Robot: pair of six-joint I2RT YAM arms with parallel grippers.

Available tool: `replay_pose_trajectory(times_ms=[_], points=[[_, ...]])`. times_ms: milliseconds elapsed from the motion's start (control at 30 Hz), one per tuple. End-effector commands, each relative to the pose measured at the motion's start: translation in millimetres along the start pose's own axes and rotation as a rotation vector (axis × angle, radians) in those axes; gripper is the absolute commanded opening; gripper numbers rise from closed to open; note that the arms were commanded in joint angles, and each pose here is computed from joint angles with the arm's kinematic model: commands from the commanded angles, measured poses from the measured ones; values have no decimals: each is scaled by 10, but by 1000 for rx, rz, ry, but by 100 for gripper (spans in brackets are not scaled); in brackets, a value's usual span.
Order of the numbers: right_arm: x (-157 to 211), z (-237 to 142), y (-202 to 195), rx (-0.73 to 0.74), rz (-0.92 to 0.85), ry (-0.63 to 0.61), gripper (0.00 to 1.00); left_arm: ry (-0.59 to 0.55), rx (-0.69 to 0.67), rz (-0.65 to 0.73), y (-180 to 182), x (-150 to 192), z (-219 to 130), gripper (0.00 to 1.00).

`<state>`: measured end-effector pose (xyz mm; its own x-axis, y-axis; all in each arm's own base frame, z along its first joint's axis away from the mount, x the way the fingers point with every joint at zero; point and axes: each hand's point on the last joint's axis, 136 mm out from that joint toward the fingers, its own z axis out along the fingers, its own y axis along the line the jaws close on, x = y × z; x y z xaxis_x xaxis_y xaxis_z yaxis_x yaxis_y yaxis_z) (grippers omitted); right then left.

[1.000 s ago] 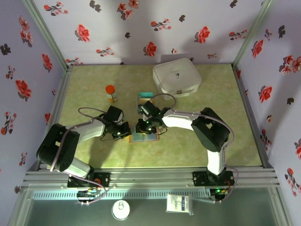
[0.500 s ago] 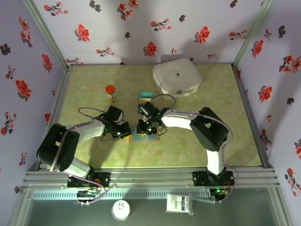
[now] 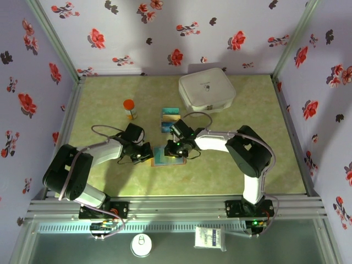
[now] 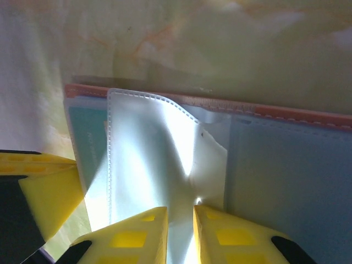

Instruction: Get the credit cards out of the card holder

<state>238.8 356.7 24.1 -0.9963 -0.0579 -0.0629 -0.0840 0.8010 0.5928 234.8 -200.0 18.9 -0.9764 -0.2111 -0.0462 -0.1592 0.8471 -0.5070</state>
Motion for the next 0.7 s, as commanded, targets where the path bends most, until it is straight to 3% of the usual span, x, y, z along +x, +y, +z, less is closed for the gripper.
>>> replay_pose_trajectory(times_ms=[0,300,667], points=[[4,-37,-5,-47,14,-7,21,-15,-38,8,-4,-26,-96,0],[28,-15,-70,-86,23,4,20,-57,91,11,-414,-119,-301,10],[47,13,-107,-88,32,7,20,5,86,42,-558,-88,-3,19]])
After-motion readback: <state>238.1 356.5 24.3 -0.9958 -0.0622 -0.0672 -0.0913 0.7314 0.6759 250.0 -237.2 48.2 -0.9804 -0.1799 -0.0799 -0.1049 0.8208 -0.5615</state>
